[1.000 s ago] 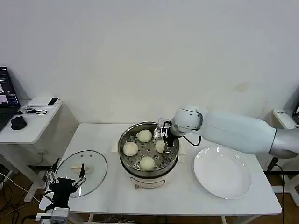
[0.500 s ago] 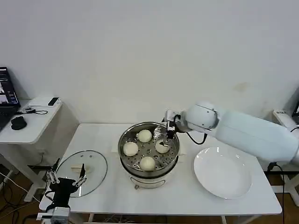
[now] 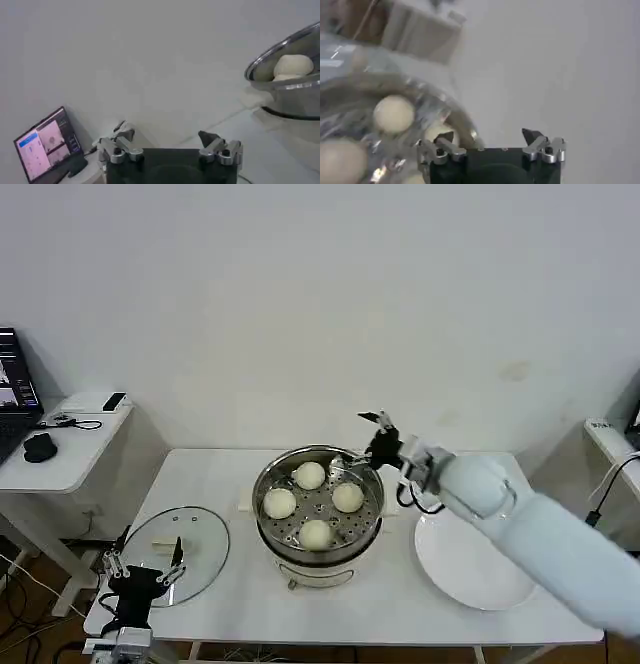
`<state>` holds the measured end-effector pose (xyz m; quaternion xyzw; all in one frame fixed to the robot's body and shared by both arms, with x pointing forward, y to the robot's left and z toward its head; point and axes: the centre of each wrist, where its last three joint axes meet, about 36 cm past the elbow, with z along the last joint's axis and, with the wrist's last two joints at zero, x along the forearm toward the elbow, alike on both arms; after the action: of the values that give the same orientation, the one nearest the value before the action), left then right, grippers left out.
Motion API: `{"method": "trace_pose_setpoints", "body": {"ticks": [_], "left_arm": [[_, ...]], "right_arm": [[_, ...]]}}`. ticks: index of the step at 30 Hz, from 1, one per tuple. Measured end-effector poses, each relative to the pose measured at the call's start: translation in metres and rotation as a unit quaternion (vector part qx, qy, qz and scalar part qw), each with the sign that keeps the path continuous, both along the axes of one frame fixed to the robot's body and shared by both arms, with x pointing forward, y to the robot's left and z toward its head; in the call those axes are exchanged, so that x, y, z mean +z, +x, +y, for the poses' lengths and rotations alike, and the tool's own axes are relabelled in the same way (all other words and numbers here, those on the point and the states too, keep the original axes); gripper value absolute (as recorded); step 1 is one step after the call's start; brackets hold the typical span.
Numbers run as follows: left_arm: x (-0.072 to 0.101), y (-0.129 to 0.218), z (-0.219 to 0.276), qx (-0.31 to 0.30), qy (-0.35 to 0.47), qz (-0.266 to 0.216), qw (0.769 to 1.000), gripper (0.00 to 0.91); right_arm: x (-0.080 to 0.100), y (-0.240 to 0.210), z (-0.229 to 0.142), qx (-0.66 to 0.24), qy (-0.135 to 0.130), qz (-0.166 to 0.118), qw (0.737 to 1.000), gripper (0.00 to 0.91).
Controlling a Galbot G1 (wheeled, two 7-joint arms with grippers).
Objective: Take steamed baozi put them in steamer then cover it.
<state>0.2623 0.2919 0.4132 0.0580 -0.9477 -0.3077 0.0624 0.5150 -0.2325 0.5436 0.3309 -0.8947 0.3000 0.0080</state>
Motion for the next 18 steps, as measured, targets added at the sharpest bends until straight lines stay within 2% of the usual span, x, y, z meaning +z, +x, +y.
{"method": "trace_pose_setpoints", "body": {"ticks": [5,11,14,18], "left_arm": [[-0.009,-0.002,0.009,-0.002,0.041,0.005,0.999,0.907],[-0.026,-0.007,0.030,-0.006,0.153,0.008,0.988,0.907],[-0.037,-0.011,0.045,-0.012,0.223,0.009,0.975,0.907],[-0.052,-0.015,0.058,-0.030,0.301,0.009,0.953,0.907]], "right_arm": [[-0.029,-0.024,-0.029,-0.052,0.083,-0.043,0.994,0.907],[-0.059,-0.066,-0.066,-0.139,0.175,-0.079,0.972,0.907],[-0.074,-0.093,-0.086,-0.190,0.198,-0.088,0.958,0.907],[-0.087,-0.126,-0.109,-0.248,0.206,-0.096,0.942,0.907]]}}
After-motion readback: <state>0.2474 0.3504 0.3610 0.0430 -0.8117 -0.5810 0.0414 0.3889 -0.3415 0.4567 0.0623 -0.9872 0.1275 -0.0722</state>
